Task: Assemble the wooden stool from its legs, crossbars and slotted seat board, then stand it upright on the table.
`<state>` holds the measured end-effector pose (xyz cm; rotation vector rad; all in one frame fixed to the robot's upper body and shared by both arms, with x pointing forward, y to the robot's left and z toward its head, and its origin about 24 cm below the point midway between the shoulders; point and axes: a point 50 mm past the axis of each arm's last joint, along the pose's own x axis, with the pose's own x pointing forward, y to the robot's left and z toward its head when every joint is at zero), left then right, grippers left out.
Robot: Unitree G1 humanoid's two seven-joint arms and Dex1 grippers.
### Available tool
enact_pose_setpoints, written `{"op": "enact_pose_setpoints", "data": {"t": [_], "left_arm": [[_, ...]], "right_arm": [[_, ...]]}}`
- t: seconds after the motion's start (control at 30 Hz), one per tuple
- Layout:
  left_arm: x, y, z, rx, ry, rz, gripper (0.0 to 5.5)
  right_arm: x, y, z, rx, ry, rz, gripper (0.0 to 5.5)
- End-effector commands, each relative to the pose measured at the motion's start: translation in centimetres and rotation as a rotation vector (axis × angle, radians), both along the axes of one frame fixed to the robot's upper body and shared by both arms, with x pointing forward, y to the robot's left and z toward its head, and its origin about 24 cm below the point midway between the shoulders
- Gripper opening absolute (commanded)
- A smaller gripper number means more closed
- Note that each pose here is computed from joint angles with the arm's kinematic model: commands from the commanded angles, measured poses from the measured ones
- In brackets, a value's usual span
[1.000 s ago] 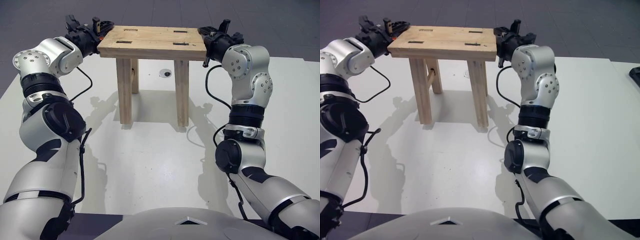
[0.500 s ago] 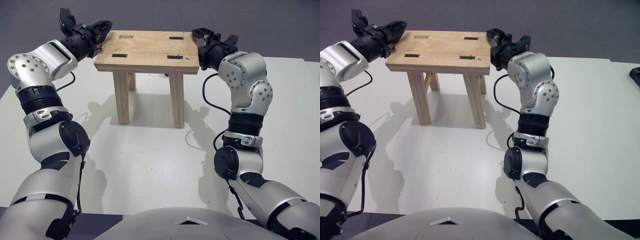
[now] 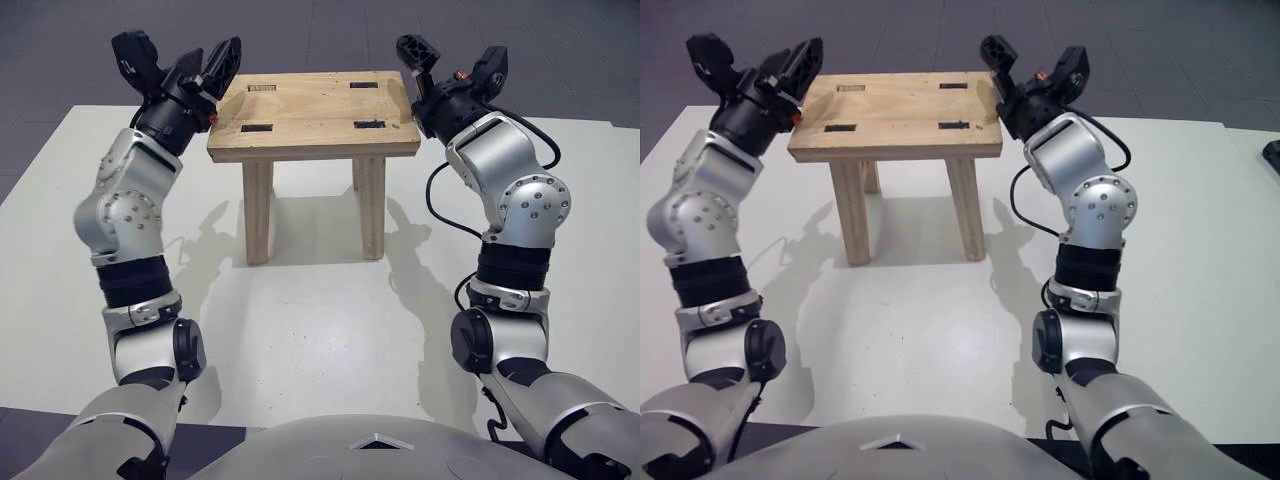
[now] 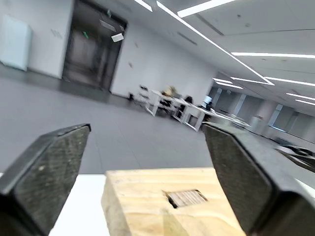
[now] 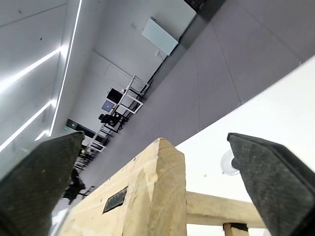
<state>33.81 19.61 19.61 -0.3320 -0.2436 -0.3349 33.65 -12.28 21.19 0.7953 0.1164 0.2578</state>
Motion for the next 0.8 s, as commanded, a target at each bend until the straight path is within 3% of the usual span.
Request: {"op": "enact_pose_setpoints", "data": {"t": [0.03,0.13,0.37,0.47,0.6,0.8], "left_arm": [[-0.1,0.9,-1.7,0.070,-0.024,0.166,4.93],[-0.7,2.0,0.3,0.112,-0.152,0.310,5.38],[-1.4,1.8,4.5,0.057,-0.305,0.372,5.38],[-1.3,3.6,5.5,0.032,-0.302,0.489,5.38],[-1.6,8.0,3.9,0.017,-0.184,0.724,5.38],[-2.1,9.9,-1.1,0.122,0.046,0.850,5.38]], "right_arm": [[-0.2,0.0,-3.1,-0.232,0.011,-0.050,5.40],[0.0,-0.5,-2.5,-0.291,-0.076,-0.088,5.40],[0.2,-2.1,0.8,-0.292,-0.339,-0.177,5.40],[0.1,-3.8,2.2,-0.350,-0.445,-0.327,5.40],[0.3,-6.6,2.9,-0.503,-0.472,-0.554,5.40],[0.7,-9.4,-0.2,-0.832,-0.385,-0.696,5.40]]}}
